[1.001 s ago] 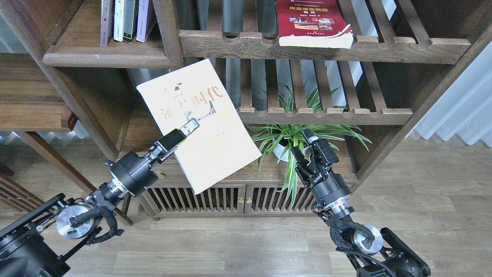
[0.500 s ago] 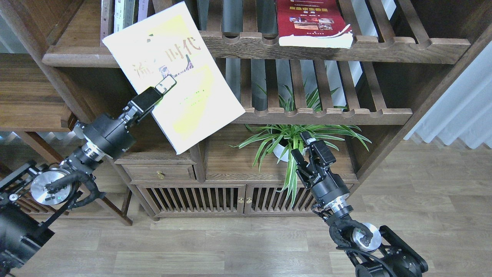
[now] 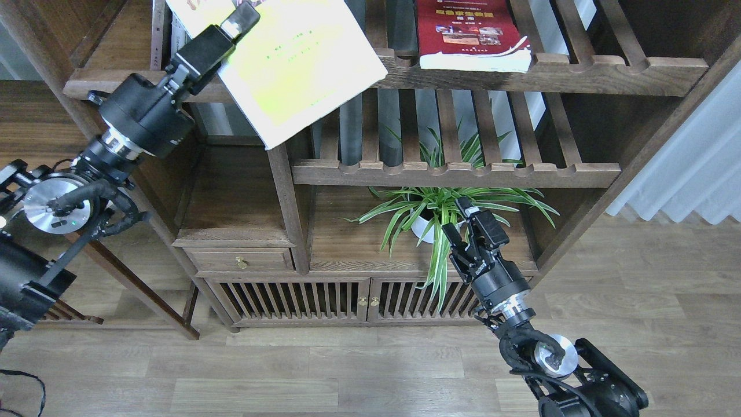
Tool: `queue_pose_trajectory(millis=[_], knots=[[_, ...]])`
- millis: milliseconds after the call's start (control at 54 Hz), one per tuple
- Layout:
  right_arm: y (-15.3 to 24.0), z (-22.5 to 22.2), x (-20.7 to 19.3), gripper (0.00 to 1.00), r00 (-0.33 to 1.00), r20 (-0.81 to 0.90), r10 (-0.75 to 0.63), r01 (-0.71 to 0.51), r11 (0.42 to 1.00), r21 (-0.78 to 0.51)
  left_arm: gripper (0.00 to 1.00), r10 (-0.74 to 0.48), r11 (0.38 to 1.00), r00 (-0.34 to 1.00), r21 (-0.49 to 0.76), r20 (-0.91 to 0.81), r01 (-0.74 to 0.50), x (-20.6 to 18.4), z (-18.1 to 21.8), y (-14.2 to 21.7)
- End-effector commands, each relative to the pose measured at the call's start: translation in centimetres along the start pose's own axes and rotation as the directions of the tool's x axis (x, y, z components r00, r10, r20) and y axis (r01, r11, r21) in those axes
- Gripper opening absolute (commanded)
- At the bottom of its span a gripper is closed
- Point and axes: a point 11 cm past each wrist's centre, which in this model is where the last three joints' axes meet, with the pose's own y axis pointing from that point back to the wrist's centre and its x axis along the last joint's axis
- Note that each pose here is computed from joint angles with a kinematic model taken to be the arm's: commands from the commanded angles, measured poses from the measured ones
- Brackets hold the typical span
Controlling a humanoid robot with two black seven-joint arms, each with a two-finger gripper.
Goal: Organize books on shelf
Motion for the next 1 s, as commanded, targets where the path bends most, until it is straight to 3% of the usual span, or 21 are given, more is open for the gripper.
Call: queue_pose_trajectory(millis=[0, 408, 982], knots=[[-0.1, 0.1, 0.1, 0.87, 1.0, -0.002, 0.003, -0.003, 1.0, -0.004, 0.0, -0.004, 0.999, 0.999, -0.037, 0.04, 0.005, -0.3, 2.5, 0.1], [-0.6, 1.0, -0.1, 0.87, 1.0, -0.018, -0.005, 0.004, 0.999, -0.033, 0.0, 0.001, 0.984, 0.989, -0.174, 0.151, 0.026, -1.9, 10.2, 1.4], [-0.7, 1.5, 0.1, 0.87, 1.0, -0.026, -0.002, 0.001, 0.999, -0.044, 0.0, 0.03, 0.982, 0.979, -0.189, 0.203, 0.009, -2.3, 12.6, 2.5]])
